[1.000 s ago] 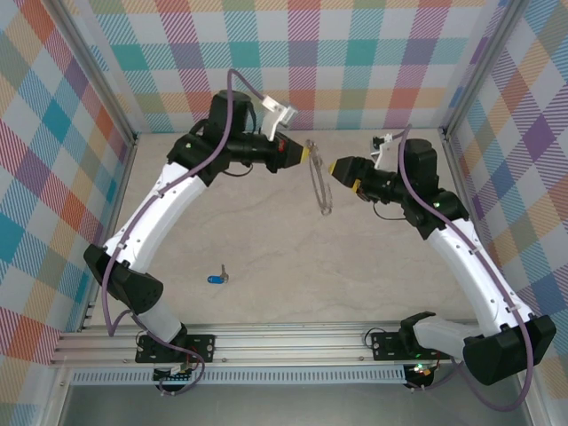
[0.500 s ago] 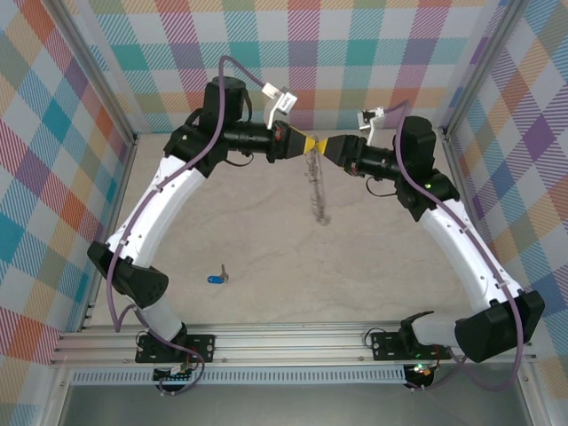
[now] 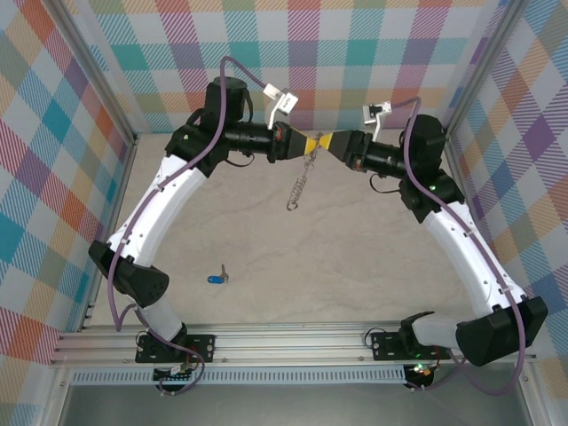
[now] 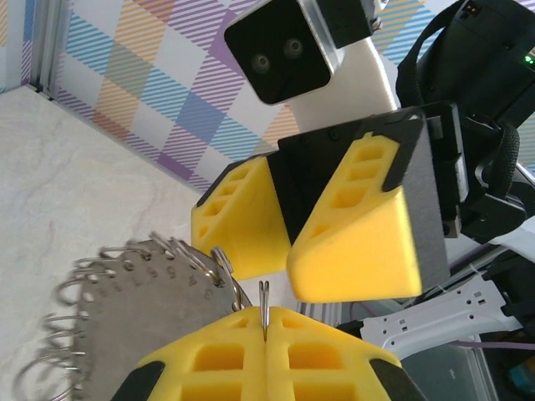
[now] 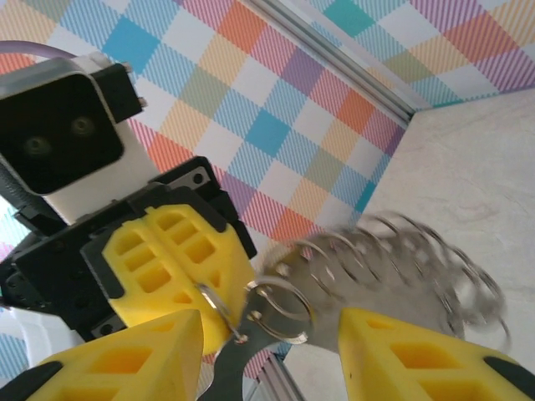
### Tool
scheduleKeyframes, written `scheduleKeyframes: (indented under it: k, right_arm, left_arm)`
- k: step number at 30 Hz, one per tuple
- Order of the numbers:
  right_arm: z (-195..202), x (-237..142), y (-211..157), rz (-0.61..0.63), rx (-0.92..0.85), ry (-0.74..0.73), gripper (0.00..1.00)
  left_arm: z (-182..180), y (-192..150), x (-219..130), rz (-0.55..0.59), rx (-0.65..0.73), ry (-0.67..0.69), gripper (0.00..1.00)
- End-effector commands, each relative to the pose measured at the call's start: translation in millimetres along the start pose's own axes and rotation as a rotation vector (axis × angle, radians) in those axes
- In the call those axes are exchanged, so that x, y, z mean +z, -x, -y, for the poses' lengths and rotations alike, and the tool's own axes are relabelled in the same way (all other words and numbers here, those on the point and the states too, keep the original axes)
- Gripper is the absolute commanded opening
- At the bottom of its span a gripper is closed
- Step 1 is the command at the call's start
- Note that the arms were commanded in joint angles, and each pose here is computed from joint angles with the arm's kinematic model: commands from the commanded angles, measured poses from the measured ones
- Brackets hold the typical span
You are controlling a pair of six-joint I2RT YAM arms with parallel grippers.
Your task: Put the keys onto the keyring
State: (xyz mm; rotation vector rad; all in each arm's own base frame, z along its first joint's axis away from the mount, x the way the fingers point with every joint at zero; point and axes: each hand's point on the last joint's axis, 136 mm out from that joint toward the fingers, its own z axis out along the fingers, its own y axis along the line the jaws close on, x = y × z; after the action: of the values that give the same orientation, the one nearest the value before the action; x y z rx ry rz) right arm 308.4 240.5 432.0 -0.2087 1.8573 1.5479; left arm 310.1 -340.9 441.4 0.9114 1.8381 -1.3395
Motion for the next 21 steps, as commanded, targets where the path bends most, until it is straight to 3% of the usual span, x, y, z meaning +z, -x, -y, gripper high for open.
scheduleKeyframes:
  k: [1,14,16,18,21]
  right_arm:
    - [-30.3,-2.4,14.3,0.019,-0.064,0.088,0.47]
    - [-32.6,3.7,11.1,-0.026,-0.056,0.136,0.36]
    - [-30.8,2.1,8.8,-0.028,-0.059,0.125,0.40]
    - [-25.1,-2.1,7.3,-0.019,-0.058,0.090,0.52]
    - [-15.1,-13.9,10.3,0.014,-0.045,0.043,0.55]
  left_arm:
    - [13.8,15.6,-6.7,0.037,0.036,-0.039,0.00]
    - [11.8,23.7,-2.8,0.050,0.030,-0.044,0.00]
    - [11.3,24.7,-2.3,0.051,0.030,-0.043,0.00]
    - [11.7,25.3,-2.3,0.051,0.031,-0.045,0.00]
    - [13.6,26.2,-3.4,0.052,0.033,-0.047,0.00]
